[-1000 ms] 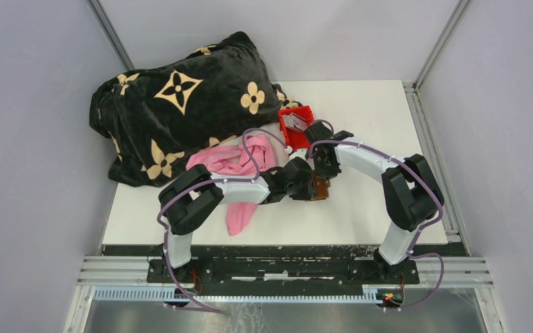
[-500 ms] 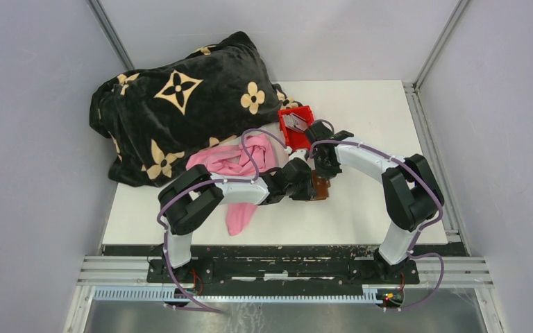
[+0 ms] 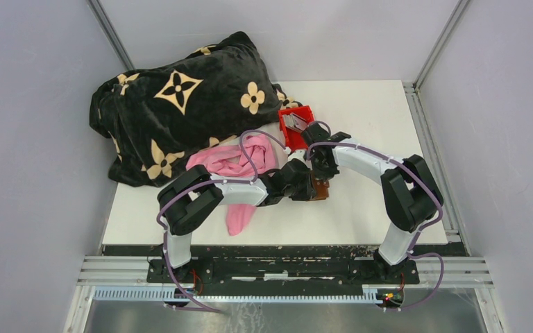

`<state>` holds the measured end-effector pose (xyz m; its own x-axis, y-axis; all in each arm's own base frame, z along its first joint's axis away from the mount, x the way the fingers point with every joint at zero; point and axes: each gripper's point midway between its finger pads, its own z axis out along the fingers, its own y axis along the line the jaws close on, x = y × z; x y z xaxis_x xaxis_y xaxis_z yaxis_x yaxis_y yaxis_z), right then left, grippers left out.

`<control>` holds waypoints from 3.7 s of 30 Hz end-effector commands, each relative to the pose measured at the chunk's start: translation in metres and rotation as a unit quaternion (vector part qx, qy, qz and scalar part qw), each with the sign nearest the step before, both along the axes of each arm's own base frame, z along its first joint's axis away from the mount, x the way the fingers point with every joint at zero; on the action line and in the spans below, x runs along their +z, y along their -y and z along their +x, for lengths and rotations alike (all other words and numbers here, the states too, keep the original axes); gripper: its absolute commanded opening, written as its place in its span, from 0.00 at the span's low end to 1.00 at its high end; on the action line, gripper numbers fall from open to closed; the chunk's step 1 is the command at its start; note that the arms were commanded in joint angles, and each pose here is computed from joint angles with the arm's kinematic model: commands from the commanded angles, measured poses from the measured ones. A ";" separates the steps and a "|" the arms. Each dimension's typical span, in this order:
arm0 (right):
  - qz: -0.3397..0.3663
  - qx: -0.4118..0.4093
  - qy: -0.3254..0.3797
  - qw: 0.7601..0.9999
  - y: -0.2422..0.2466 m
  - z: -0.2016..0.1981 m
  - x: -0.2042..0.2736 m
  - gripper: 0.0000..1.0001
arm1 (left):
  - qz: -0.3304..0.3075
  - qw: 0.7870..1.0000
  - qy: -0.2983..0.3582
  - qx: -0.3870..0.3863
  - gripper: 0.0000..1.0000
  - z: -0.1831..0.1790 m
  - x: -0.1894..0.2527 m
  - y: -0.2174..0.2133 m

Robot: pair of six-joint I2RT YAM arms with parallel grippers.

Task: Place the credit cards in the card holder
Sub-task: Close the card holder at the center of the board.

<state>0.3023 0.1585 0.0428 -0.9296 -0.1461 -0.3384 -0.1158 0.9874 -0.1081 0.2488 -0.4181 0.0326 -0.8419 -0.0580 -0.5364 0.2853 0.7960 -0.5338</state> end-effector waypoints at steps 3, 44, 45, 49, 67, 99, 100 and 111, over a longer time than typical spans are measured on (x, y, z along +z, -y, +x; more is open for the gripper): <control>0.030 0.002 0.027 0.999 -0.015 0.006 0.019 0.01 | 0.070 0.997 -0.027 0.003 0.32 -0.011 -0.040 -0.027; 0.061 0.003 0.044 0.997 -0.043 0.018 0.018 0.01 | 0.012 0.997 -0.078 0.024 0.32 -0.020 -0.056 -0.044; 0.062 0.003 0.045 0.997 -0.044 0.019 0.018 0.01 | 0.012 0.997 -0.077 0.025 0.32 -0.019 -0.056 -0.044; 0.062 0.004 0.042 0.997 -0.046 0.021 0.015 0.01 | 0.015 0.996 -0.078 0.025 0.32 -0.019 -0.057 -0.047; 0.061 0.006 0.012 0.998 -0.047 0.012 -0.012 0.01 | 0.015 0.996 -0.086 0.033 0.32 -0.018 -0.064 -0.053; 0.062 -0.050 -0.009 0.997 -0.021 -0.019 -0.048 0.01 | 0.026 0.994 -0.094 0.040 0.32 -0.022 -0.068 -0.063; 0.063 -0.053 -0.010 0.997 -0.019 -0.019 -0.050 0.01 | 0.027 0.994 -0.093 0.040 0.32 -0.022 -0.068 -0.064; 0.068 -0.079 -0.035 0.994 -0.007 -0.043 -0.073 0.01 | 0.036 0.994 -0.096 0.045 0.32 -0.025 -0.071 -0.070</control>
